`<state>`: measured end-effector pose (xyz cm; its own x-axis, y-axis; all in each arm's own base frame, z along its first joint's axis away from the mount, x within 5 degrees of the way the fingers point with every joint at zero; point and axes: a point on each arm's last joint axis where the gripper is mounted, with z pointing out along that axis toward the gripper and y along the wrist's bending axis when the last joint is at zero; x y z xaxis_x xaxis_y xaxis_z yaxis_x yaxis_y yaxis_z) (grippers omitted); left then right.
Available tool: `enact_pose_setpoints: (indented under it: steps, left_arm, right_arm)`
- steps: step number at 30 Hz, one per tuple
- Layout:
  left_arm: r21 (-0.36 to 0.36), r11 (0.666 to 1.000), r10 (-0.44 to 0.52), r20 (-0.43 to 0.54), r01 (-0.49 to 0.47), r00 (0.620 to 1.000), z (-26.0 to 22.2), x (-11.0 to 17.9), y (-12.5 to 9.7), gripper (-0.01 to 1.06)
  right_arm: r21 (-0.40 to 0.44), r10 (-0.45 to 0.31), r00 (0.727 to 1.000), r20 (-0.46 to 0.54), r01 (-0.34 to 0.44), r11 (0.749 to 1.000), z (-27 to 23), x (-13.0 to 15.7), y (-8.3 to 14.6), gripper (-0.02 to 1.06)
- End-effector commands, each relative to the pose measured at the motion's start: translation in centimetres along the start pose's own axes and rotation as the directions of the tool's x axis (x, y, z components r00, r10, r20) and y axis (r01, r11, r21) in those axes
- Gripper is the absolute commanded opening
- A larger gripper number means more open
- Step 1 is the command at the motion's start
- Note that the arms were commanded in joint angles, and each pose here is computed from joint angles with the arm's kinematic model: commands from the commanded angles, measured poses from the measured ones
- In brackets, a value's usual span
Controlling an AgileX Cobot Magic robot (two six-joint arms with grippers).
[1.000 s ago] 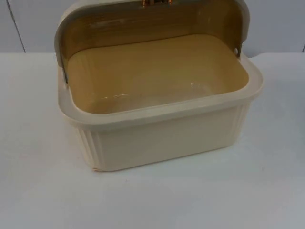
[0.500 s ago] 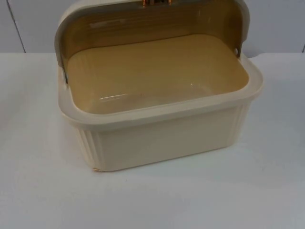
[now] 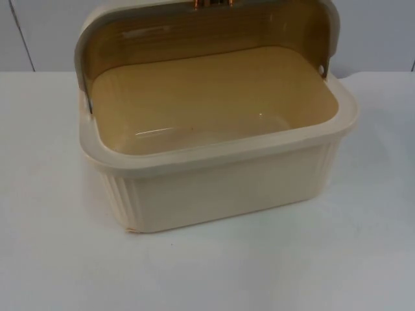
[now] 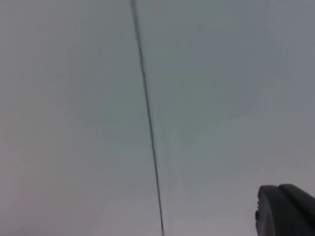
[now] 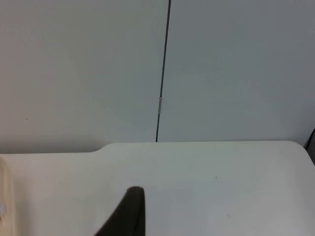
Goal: Open the box lid with the left hand, place the block into the box with the right hand, then close the box lid with the left hand.
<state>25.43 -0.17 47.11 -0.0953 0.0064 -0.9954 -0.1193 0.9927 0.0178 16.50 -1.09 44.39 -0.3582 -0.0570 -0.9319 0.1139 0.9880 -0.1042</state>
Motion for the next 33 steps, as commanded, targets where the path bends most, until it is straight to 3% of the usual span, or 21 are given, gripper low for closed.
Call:
enact_pose_setpoints:
  steps: [1,5,9,21,24,26,27,30,33]
  left_arm:
    - [0.026,0.998,-0.054,-0.105,0.057,0.993,1.2,1.2,0.3,0.00]
    - [0.086,0.996,0.018,-0.318,0.010,0.948,3.8,4.5,-0.2,0.00]
    - [0.104,0.995,0.034,-0.390,0.007,0.920,4.9,5.9,-0.5,0.00]
    - [0.115,0.993,0.040,-0.453,0.014,0.891,5.8,7.3,-1.1,0.02]
    - [0.158,0.987,0.108,-0.448,-0.041,0.888,5.7,7.5,-2.3,0.24]
    - [0.191,0.980,0.135,-0.435,-0.055,0.890,5.5,7.5,-3.4,0.52]
    - [0.191,0.980,0.135,-0.435,-0.055,0.890,5.5,7.5,-3.4,0.52]
    - [0.218,0.974,0.148,-0.431,-0.057,0.890,5.3,7.5,-4.2,1.01]
    - [0.219,0.975,0.137,-0.438,-0.042,0.889,5.3,7.5,-4.2,1.05]
  right_arm:
    - [-0.001,0.013,0.999,0.029,-0.013,1.000,-0.2,-0.3,-0.1,0.99]
    - [-0.003,0.016,0.999,0.033,-0.016,1.000,-0.2,-0.4,-0.1,0.99]
    - [-0.003,0.024,0.999,0.031,-0.023,1.000,-0.2,-0.4,-0.1,0.99]
    - [-0.001,0.024,1.000,0.019,-0.024,1.000,-0.2,-0.3,-0.1,0.99]
    - [-0.002,0.025,0.999,0.020,-0.025,1.000,-0.2,-0.3,-0.1,0.99]
    - [-0.007,0.031,0.999,0.019,-0.031,1.000,-0.2,-0.2,0.0,0.99]
    - [-0.007,0.031,0.999,0.019,-0.031,1.000,-0.2,-0.2,0.0,0.99]
    - [-0.009,0.034,0.999,0.013,-0.034,0.999,-0.2,-0.2,0.0,0.99]
    - [-0.009,0.034,0.999,0.011,-0.034,0.999,-0.2,-0.2,0.0,0.99]
